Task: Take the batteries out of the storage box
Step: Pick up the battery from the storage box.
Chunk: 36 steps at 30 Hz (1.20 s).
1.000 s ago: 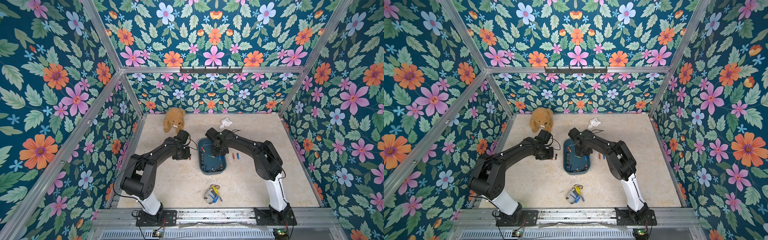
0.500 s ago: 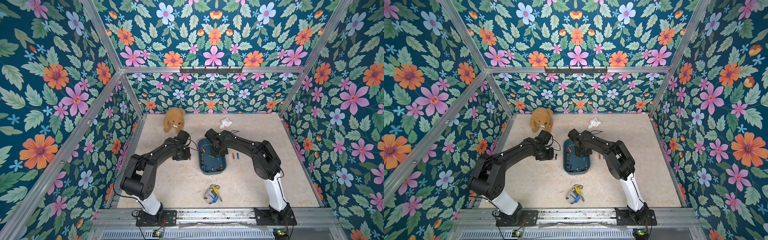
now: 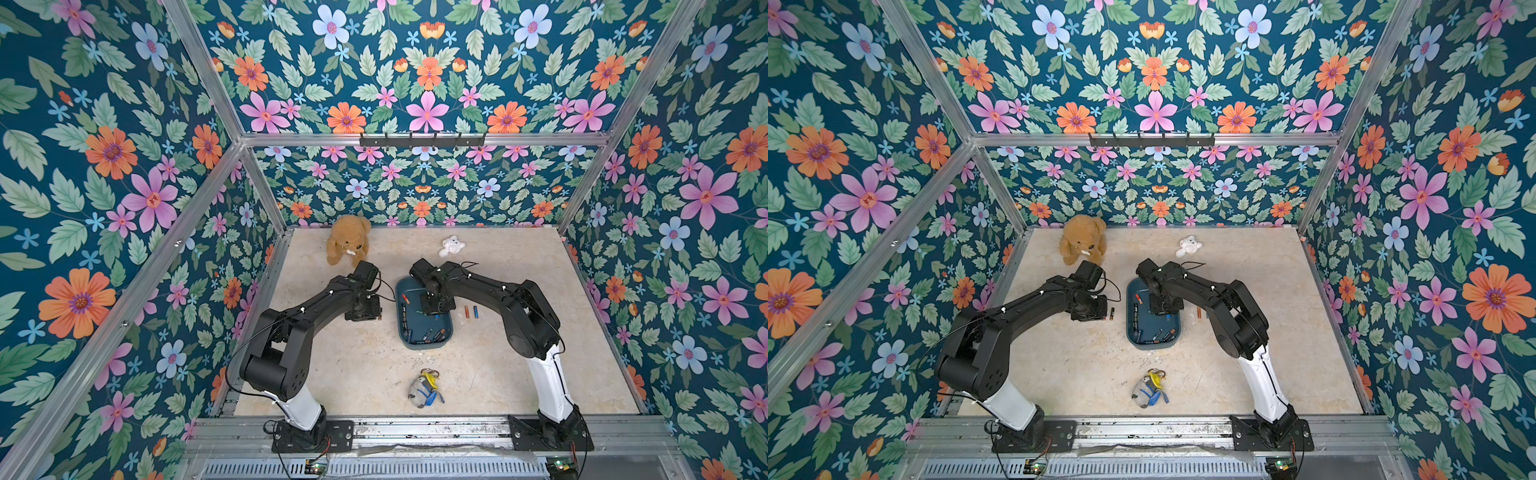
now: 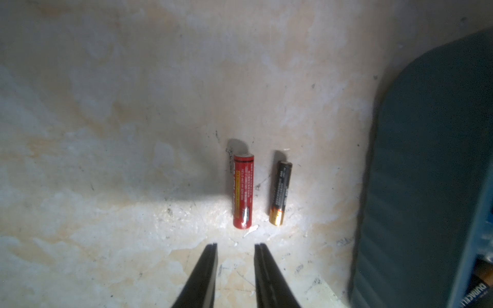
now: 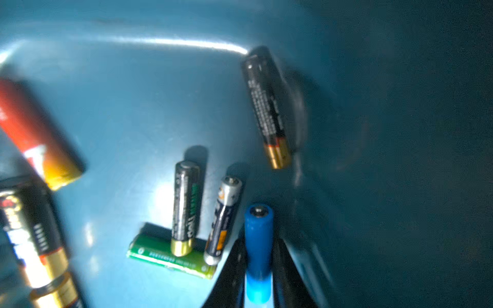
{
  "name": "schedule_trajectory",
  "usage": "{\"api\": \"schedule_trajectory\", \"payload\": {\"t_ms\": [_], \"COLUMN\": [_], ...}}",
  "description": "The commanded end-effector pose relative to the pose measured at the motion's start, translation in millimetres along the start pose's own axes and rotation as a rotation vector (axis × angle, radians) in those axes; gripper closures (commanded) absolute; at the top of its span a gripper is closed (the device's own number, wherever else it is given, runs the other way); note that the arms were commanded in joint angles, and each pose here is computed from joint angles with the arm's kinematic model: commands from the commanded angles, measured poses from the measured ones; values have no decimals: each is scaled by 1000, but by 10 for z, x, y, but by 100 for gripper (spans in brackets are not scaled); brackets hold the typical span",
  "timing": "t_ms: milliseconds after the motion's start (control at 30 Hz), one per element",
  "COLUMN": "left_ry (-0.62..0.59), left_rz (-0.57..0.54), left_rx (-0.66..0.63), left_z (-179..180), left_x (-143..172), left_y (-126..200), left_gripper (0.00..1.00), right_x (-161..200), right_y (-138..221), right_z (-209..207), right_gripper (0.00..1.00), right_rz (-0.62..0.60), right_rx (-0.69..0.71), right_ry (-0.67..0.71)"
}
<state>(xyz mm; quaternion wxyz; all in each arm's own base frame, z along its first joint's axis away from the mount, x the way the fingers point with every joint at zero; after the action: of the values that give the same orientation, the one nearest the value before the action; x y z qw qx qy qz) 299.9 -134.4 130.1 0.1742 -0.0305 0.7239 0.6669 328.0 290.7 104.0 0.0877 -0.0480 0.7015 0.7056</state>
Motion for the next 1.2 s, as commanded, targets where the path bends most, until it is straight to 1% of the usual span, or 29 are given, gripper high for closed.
{"api": "schedule_trajectory", "payload": {"t_ms": [0,267,733,933,1167], "left_ry": [4,4,4,2,0], "left_rz": [-2,-3,-4,-2,2], "left_rx": [0,-3,-8,-11,-12], "left_z": [2,3,1,0,-1], "left_x": [-5,-14,-46,-46,-43], "left_y": [19,35,58,61,57], "left_gripper": [70,70,70,70,70], "right_x": [-7,-45,-209,-289,-343], "right_y": [73,225,700,833,854], "right_z": [-19,-2,-93,-246,-577], "right_gripper": [80,81,81,81,81], "right_rz": [-12,-30,-103,-130,-145], "right_rx": [6,-21,-85,-82,-52], "right_ry": [5,-1,-39,-66,-107]}}
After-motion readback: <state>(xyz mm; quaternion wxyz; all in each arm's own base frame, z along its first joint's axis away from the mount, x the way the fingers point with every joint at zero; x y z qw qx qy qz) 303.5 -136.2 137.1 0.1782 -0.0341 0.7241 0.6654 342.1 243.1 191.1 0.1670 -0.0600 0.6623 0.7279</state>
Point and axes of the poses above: each gripper's point midway between its finger pads, its own y axis back along the fingers, its own z axis along the line the jaws close on, x = y × z, the point moved 8 cm from there along y, back along the fingers, and after that the axes turned 13 degrees about -y, right-handed, at the moved point
